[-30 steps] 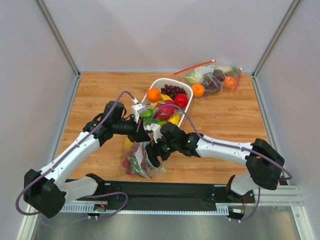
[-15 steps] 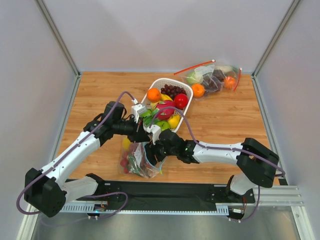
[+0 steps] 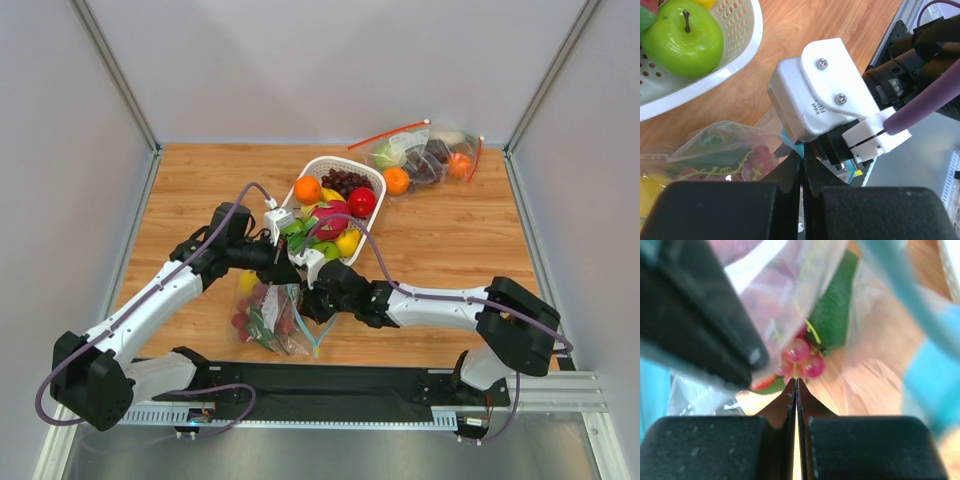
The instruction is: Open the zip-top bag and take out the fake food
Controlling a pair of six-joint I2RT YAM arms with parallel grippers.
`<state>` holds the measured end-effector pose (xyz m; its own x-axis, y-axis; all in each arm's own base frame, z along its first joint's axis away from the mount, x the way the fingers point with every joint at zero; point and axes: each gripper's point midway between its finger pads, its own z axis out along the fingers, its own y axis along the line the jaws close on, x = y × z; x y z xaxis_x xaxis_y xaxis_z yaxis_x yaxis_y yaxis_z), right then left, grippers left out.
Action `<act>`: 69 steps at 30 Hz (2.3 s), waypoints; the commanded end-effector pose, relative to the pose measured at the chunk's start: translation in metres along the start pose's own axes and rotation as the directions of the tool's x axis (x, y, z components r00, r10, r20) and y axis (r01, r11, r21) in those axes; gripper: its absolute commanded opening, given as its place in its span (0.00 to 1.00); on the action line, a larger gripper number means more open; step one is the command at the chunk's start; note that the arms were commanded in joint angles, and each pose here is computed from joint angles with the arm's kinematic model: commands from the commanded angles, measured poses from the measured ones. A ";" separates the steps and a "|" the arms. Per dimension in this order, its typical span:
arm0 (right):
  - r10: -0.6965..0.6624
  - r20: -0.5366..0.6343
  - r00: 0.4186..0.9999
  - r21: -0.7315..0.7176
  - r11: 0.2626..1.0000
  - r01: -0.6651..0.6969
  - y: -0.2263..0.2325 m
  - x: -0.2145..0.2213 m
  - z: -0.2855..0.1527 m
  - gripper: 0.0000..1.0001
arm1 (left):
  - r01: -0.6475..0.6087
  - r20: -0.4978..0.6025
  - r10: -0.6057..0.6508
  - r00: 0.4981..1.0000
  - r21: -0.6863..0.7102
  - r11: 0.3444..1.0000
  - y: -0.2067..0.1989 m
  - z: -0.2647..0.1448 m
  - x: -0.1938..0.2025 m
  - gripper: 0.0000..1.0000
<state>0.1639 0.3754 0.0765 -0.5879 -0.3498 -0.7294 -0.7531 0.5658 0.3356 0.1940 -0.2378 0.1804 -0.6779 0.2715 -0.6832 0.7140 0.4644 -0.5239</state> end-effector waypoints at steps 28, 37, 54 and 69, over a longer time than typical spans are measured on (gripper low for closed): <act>0.005 0.244 0.970 -0.075 0.997 0.014 0.012 -0.039 0.014 0.73 | -0.084 0.059 0.072 0.996 0.240 0.967 -0.041 -0.001 -0.018 0.00; 0.019 0.355 0.935 -0.098 0.995 0.017 0.007 -0.039 0.026 0.76 | -0.066 0.056 0.051 0.997 0.320 0.945 -0.049 0.002 -0.018 0.00; -0.011 0.282 0.959 -0.020 1.000 0.017 -0.007 -0.027 0.029 0.00 | -0.075 0.056 0.062 0.996 0.268 0.961 -0.041 0.004 -0.019 0.00; -0.039 0.343 0.938 0.137 0.991 -0.008 -0.027 -0.042 -0.049 0.00 | -0.004 0.002 0.004 1.000 -0.006 1.000 0.010 0.008 -0.014 0.00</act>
<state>0.1878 0.3553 0.1242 -0.4487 -0.0861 -0.8895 -0.7261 0.6154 0.3067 0.2008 -0.2451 0.1721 -0.6971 0.2775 -0.6611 0.7023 0.4497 -0.5518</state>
